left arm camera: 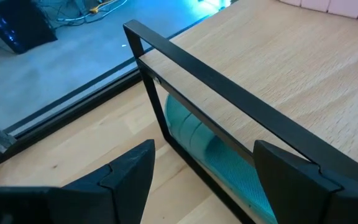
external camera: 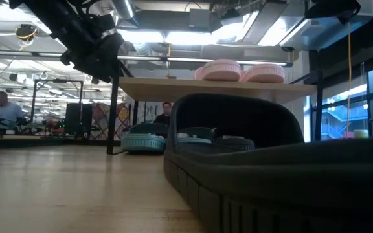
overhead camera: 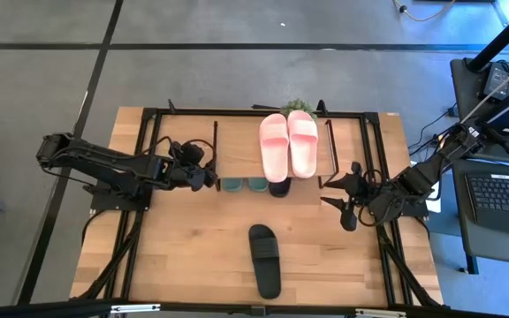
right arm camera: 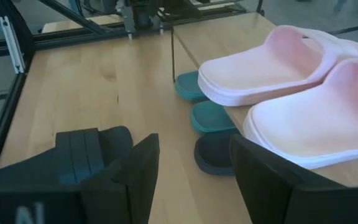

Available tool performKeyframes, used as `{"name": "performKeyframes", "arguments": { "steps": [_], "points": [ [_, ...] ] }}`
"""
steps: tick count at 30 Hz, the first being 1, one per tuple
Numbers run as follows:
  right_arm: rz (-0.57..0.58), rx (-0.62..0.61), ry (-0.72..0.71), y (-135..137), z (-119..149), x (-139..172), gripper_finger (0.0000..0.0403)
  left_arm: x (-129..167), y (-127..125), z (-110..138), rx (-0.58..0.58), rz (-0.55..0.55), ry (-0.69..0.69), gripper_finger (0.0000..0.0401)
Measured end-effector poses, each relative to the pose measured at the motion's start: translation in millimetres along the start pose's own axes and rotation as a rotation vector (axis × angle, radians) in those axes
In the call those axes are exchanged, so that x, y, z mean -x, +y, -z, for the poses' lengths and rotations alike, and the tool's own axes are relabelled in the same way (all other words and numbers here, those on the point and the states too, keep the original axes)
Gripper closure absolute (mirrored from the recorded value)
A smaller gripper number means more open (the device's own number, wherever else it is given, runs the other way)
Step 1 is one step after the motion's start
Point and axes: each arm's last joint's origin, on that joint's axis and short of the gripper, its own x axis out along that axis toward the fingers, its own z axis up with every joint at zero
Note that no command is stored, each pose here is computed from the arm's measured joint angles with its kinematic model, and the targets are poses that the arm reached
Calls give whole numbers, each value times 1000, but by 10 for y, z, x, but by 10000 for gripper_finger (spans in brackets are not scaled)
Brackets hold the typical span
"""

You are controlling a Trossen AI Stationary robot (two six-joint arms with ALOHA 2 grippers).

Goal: Pick and place slides into the shelf
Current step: Adjust the shelf, then put the black slide under the shelf

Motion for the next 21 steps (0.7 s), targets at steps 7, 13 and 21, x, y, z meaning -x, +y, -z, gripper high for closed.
{"name": "performKeyframes", "arguments": {
  "steps": [7,13,21],
  "points": [
    [-6,-10,-8,7,-10,0,205,0,-9,-11,-22,7,-9,138],
    [-22,-2,-36,27,-45,1,205,27,12,-29,-51,13,-17,138],
    [-77,8,-140,84,-172,24,205,251,251,-54,-76,25,-15,138]
  ]
}}
